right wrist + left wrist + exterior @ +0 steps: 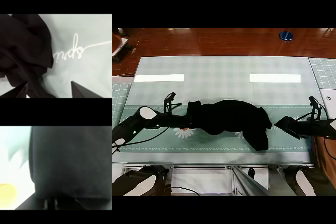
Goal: Fold the shirts.
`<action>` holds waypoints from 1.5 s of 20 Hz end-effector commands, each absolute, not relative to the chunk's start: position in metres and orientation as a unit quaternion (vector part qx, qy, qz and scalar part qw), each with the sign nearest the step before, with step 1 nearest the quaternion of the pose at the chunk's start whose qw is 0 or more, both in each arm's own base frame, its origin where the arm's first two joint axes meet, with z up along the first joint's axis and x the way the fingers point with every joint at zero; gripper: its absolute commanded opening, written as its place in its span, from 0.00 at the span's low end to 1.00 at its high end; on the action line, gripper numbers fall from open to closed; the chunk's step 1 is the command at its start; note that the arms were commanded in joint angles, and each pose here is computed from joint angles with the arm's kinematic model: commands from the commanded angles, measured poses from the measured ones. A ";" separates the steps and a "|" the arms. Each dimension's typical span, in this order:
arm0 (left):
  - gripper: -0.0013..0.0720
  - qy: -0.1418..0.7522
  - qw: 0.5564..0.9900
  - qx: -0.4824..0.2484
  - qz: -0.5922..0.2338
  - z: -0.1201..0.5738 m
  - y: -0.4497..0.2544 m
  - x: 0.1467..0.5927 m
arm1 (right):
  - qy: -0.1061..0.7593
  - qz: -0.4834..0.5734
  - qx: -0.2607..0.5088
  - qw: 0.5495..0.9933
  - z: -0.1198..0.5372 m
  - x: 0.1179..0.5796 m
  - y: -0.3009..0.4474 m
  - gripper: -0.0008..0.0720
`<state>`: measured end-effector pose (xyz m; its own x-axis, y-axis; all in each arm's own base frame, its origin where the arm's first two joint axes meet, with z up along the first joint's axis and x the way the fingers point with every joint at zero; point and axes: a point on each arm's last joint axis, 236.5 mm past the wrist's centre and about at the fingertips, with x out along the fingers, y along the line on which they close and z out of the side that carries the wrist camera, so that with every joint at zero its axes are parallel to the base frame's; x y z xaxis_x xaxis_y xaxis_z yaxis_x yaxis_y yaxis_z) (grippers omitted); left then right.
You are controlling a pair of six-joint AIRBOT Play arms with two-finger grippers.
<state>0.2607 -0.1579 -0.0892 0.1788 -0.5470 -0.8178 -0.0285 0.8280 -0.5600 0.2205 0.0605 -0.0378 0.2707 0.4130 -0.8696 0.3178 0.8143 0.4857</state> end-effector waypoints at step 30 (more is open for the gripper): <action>0.05 0.098 0.969 -0.095 -0.206 0.415 -0.072 0.315 | 0.130 0.319 0.065 0.937 0.455 0.269 0.141 0.05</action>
<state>0.3610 -0.0826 0.3128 0.8139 -0.4827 -0.3234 0.3579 0.8550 -0.3754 0.3280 0.1438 0.3499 0.6770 0.6406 -0.3624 -0.5173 0.7644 0.3848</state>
